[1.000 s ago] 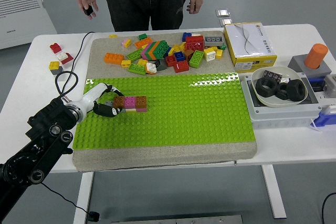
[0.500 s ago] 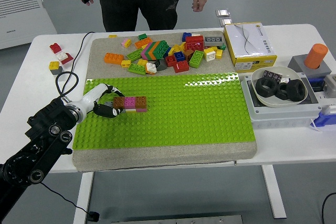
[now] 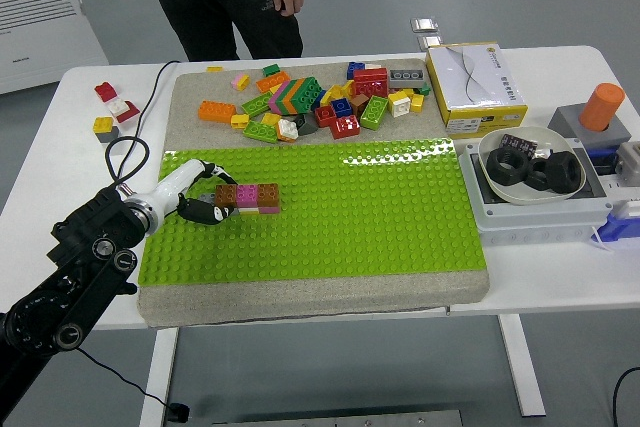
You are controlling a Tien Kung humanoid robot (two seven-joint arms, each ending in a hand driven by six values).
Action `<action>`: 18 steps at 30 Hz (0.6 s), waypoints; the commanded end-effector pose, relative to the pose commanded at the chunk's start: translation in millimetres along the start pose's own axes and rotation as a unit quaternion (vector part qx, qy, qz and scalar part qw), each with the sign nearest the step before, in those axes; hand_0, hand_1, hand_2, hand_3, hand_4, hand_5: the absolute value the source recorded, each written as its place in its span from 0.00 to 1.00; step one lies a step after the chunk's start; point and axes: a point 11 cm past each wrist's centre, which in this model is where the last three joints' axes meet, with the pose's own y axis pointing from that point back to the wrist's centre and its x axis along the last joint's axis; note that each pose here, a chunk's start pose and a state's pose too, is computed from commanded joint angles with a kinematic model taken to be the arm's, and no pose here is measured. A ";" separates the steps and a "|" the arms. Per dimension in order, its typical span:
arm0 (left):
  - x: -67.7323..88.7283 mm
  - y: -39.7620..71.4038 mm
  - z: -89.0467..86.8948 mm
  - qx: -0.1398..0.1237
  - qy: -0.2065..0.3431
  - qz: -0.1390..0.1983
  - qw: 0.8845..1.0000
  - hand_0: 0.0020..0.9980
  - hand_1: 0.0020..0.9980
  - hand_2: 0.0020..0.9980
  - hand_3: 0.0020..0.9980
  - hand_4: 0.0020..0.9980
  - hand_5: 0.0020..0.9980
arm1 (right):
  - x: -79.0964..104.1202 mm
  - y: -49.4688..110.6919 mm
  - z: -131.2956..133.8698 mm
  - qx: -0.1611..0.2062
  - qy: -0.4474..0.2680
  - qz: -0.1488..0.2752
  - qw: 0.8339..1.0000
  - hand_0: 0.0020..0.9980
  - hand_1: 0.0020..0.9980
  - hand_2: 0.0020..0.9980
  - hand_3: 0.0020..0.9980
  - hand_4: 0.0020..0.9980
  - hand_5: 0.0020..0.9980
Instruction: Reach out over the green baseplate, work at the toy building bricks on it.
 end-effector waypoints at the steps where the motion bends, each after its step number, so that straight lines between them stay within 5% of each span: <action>1: -0.1 0.0 0.0 0.000 0.000 -0.001 1.000 0.98 0.98 0.98 0.69 0.73 0.00 | 0.0 0.0 0.0 0.000 0.000 0.000 1.000 0.66 0.62 0.60 0.71 0.72 0.98; 18: 1.5 0.0 1.5 -0.002 -0.002 -0.002 1.000 0.98 0.98 0.98 0.71 0.75 0.00 | 0.1 0.0 -0.7 0.001 0.000 0.000 1.000 0.66 0.62 0.59 0.71 0.71 0.98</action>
